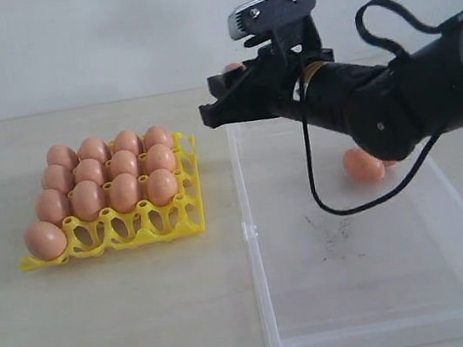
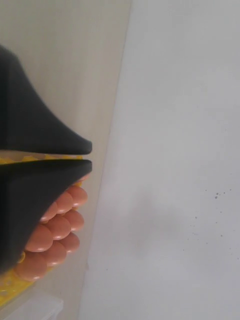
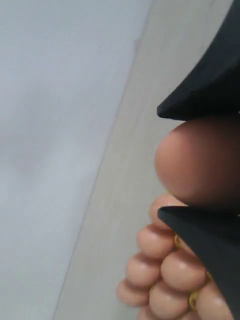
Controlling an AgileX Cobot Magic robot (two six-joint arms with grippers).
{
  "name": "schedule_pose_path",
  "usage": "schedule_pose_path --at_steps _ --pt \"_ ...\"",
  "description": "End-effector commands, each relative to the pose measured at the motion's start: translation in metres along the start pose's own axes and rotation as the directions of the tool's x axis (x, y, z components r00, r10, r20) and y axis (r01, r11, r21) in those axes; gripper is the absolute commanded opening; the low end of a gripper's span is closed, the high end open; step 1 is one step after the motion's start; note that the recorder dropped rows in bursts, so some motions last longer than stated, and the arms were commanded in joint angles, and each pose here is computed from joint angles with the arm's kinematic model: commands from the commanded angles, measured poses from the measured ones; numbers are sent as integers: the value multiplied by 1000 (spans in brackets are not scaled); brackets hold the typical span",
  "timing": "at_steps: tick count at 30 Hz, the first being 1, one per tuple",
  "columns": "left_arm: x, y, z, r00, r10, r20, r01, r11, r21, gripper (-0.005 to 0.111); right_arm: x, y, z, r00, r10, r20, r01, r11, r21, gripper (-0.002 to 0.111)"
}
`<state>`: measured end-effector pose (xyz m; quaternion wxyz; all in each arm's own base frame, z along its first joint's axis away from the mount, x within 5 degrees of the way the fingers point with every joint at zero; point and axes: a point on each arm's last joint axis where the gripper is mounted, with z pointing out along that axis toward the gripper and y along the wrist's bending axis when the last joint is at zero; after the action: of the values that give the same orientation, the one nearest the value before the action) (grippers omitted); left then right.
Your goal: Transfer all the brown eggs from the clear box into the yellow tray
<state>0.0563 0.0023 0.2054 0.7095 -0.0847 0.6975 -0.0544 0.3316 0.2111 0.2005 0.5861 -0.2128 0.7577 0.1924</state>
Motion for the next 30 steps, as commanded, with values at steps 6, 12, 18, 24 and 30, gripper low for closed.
schedule_pose_path --at_steps 6,12,18,24,30 --pt "-2 0 0 1000 -2 5 2 1000 4 4 3 60 4 914 -126 385 276 889 -365 0" --pt "-2 0 0 1000 -2 5 2 1000 4 4 19 70 26 909 -24 417 246 838 -488 0" --pt "-2 0 0 1000 -2 5 2 1000 4 4 39 80 59 930 58 363 196 758 -622 0" --pt "-2 0 0 1000 -2 5 2 1000 4 4 52 89 89 947 86 310 176 666 -724 0" --pt "-2 0 0 1000 -2 5 2 1000 4 4 66 97 109 950 110 293 156 643 -750 0"
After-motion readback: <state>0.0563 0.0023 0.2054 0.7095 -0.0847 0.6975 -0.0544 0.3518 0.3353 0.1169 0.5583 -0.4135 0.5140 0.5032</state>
